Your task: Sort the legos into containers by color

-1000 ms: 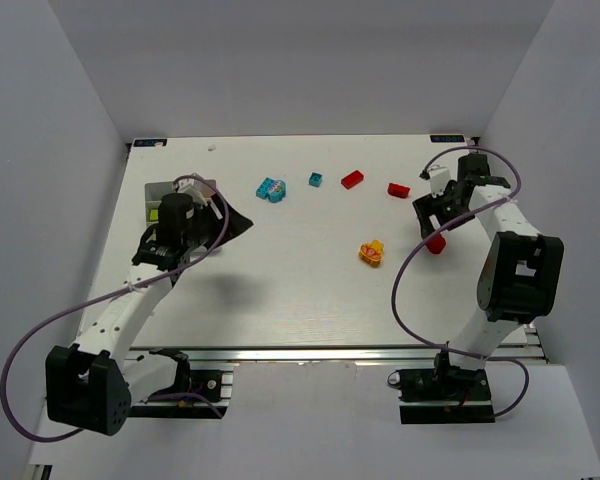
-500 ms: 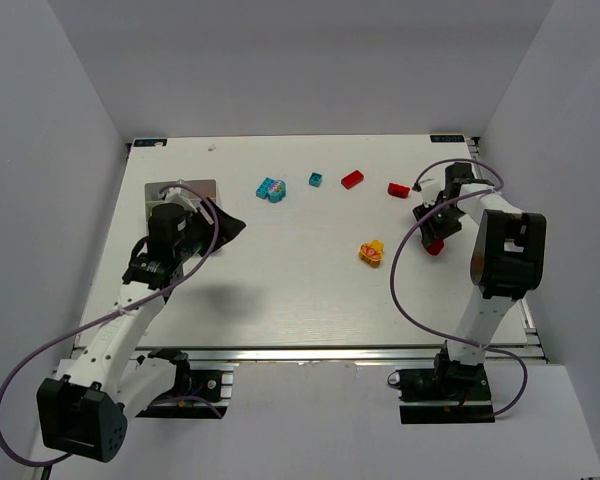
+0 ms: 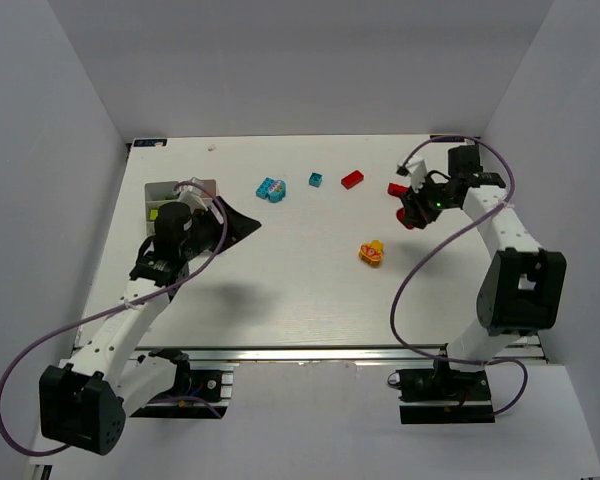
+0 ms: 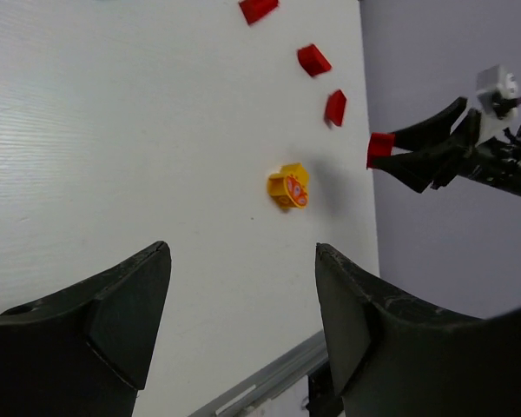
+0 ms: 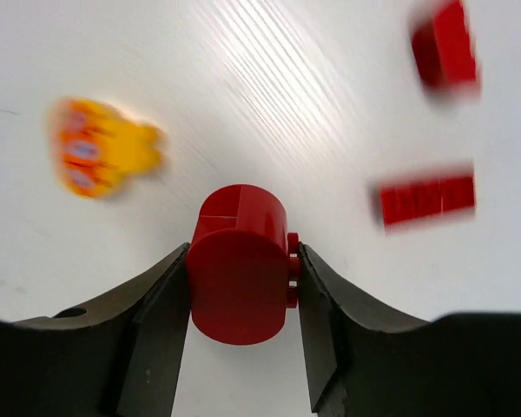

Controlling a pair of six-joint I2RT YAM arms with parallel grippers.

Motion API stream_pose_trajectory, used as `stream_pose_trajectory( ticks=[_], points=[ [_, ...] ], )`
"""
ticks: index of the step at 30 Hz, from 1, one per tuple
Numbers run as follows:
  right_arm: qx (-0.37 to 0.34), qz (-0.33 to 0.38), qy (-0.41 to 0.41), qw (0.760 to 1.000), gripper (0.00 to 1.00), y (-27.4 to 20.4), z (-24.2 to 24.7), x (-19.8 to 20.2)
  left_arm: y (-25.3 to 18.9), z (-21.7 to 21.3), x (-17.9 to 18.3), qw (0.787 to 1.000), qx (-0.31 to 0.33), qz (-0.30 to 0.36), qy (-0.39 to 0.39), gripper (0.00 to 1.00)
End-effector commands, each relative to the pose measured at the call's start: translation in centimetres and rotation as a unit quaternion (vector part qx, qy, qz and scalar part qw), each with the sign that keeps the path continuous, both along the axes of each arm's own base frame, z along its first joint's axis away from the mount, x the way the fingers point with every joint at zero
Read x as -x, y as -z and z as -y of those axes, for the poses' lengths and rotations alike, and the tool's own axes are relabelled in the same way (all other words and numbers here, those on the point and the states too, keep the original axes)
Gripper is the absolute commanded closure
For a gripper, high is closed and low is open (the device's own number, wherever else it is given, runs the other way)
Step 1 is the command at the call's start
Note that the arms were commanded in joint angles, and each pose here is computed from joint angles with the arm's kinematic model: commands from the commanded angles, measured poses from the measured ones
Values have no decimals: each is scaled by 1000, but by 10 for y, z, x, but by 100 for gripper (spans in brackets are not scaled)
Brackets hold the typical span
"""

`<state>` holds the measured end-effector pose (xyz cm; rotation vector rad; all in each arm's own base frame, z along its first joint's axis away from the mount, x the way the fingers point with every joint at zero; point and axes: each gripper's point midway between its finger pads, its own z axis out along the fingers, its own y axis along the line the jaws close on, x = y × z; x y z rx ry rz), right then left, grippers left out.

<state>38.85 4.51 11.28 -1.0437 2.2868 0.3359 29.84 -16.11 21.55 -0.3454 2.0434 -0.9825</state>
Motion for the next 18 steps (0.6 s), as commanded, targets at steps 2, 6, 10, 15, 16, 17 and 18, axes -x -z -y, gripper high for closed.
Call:
stream_pose_trajectory(
  ticks=[2, 6, 10, 15, 16, 17, 18],
  points=[
    [-125, 125, -279, 944, 100, -79, -112, 63, -17, 45, 11, 994, 49, 25, 95, 23],
    [-145, 152, -382, 900, 100, -87, -184, 106, -33, 77, 15, 985, 78, 52, 145, 23],
    [-163, 164, -409, 883, 100, -97, -227, 119, -40, 94, 21, 981, 93, 58, 163, 23],
    [-178, 156, -437, 868, 100, -106, -267, 127, -39, 106, 28, 978, 98, 54, 174, 23],
    [-178, 153, -439, 867, 100, -104, -272, 128, -38, 109, 31, 977, 96, 52, 180, 23],
    [-181, 154, -443, 865, 100, -107, -279, 130, -35, 113, 33, 977, 94, 47, 183, 23],
    [-181, 154, -443, 864, 100, -107, -282, 131, -33, 114, 34, 978, 90, 42, 183, 23]
  ],
)
